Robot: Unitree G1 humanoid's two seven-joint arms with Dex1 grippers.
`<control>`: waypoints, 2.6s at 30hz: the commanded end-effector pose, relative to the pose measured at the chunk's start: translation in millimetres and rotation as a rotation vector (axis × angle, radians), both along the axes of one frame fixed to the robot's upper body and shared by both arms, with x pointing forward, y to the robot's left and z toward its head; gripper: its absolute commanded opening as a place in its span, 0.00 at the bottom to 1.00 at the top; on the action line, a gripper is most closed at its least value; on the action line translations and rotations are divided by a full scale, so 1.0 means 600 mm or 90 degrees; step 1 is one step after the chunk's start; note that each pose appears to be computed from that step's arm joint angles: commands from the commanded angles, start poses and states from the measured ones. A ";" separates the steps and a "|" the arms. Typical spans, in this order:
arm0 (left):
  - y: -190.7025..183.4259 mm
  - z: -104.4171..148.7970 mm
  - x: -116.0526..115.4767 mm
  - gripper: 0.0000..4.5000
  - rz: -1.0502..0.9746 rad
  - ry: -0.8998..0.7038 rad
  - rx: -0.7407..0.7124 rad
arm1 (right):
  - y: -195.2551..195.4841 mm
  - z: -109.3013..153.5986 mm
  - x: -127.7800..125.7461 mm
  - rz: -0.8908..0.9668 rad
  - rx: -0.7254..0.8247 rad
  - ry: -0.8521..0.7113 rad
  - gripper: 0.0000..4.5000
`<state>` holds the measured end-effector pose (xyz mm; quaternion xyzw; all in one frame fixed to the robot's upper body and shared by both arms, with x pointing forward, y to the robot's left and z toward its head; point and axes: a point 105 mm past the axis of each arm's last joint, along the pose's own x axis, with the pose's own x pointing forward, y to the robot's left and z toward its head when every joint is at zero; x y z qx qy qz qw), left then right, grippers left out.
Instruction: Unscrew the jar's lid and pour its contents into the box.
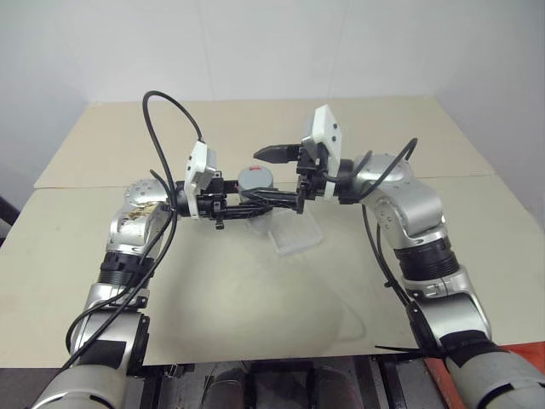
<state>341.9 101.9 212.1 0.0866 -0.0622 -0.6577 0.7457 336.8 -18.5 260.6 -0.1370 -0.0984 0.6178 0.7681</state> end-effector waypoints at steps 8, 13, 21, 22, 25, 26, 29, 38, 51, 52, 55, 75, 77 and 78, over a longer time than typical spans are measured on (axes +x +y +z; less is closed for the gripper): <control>0.009 0.019 -0.016 0.43 -0.019 -0.031 0.005 | -0.073 0.021 0.016 -0.078 0.031 -0.026 0.99; 0.010 0.018 -0.017 0.43 -0.019 -0.030 0.007 | -0.086 0.017 0.015 -0.089 0.031 -0.024 0.99; 0.008 0.019 -0.008 0.43 -0.004 -0.034 0.003 | -0.084 0.030 -0.015 -0.042 0.039 -0.036 0.99; 0.007 0.019 -0.006 0.43 -0.001 -0.036 0.003 | -0.080 0.032 -0.019 -0.035 0.041 -0.036 0.99; 0.003 0.017 -0.005 0.43 -0.001 -0.036 0.003 | -0.066 0.035 -0.031 -0.011 0.040 -0.037 0.99; 0.002 0.016 -0.005 0.43 -0.002 -0.036 0.002 | -0.058 0.035 -0.034 -0.005 0.040 -0.036 0.99; 0.000 0.015 -0.005 0.43 -0.003 -0.036 0.001 | -0.040 0.035 -0.038 0.001 0.036 -0.029 0.99; -0.004 0.016 -0.005 0.43 -0.006 -0.041 -0.001 | -0.004 0.030 -0.027 -0.014 0.004 0.004 0.99; -0.003 0.015 -0.006 0.43 -0.006 -0.042 -0.002 | 0.010 0.022 -0.031 0.000 -0.017 0.013 0.99; -0.003 0.015 -0.006 0.43 -0.006 -0.042 -0.002 | 0.010 0.022 -0.030 -0.001 -0.017 0.013 0.99; -0.003 0.015 -0.006 0.43 -0.006 -0.042 -0.002 | 0.010 0.022 -0.028 -0.004 -0.016 0.016 0.99; 0.004 -0.005 -0.011 0.43 -0.012 -0.031 0.029 | -0.006 0.054 -0.018 -0.003 0.021 0.033 0.61; 0.007 -0.012 -0.012 0.43 -0.011 -0.029 0.039 | -0.014 0.072 -0.018 0.002 0.039 0.035 0.61; 0.008 -0.014 -0.012 0.43 -0.012 -0.029 0.040 | -0.017 0.080 -0.018 0.004 0.047 0.035 0.61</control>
